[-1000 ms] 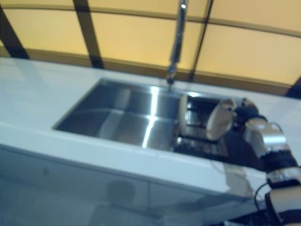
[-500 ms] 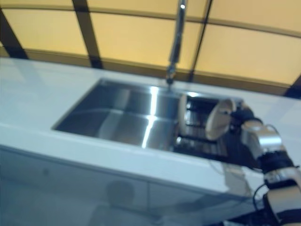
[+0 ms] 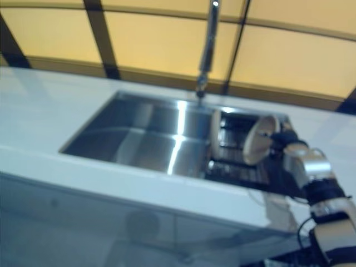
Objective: Take plates into dishwasher
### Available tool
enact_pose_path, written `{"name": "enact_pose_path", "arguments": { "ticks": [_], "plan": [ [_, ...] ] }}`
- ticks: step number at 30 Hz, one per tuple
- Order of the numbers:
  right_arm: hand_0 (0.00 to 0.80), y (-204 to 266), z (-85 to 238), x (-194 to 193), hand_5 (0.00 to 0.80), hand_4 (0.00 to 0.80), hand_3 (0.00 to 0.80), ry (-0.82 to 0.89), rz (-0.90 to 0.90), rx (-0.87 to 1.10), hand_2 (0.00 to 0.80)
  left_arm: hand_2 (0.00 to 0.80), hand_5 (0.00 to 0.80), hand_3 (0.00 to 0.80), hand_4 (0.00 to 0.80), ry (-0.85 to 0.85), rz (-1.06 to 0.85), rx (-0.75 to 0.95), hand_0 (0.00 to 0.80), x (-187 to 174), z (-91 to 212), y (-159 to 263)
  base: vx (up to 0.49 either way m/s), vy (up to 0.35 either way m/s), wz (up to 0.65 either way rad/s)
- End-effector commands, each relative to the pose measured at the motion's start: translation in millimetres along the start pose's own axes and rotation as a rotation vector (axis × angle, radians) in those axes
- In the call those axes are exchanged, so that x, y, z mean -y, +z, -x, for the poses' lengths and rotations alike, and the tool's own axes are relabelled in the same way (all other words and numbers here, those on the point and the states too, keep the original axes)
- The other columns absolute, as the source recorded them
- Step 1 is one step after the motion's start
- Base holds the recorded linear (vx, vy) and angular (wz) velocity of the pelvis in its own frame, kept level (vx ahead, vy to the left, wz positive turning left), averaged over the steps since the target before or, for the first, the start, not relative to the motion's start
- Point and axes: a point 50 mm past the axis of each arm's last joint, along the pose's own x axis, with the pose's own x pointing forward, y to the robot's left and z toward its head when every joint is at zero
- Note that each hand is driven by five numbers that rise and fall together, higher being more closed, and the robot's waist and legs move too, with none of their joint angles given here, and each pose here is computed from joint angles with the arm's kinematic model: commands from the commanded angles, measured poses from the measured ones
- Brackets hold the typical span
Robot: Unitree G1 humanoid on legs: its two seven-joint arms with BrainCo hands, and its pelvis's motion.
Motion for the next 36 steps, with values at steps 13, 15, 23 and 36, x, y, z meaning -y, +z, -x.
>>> {"name": "enact_pose_path", "arguments": {
  "ticks": [13, 15, 23, 36],
  "plan": [
    [0.8, 34.5, -1.2, 5.4, 0.8, 0.8, 0.8, -0.023, 0.029, 0.075, 0.8, 0.0, 0.0, 0.0, 0.0, 0.004, -0.027, 0.008, 0.0, 0.4, -0.6, 3.4, 0.0, 0.0, 0.0],
    [0.8, 34.0, -1.6, 8.7, 0.8, 0.8, 0.8, -0.039, 0.045, 0.072, 0.8, 0.0, 0.0, 0.0, 0.0, 0.005, -0.028, 0.009, 0.0, 0.1, -0.5, 3.6, 0.0, 0.0, 0.0],
    [0.8, 39.6, -1.6, 14.7, 0.8, 0.8, 0.8, -0.091, 0.082, 0.087, 0.8, 0.0, 0.0, 0.0, 0.0, 0.004, -0.034, 0.013, 0.0, -0.6, -0.3, 4.7, 0.0, 0.0, 0.0],
    [0.8, 53.4, 1.1, 23.8, 0.8, 0.8, 0.8, -0.17, 0.097, 0.151, 0.8, 0.0, 0.0, 0.0, 0.0, 0.006, -0.053, 0.006, 0.0, -1.8, -0.3, 0.7, 0.0, 0.0, 0.0]
  ]
}}
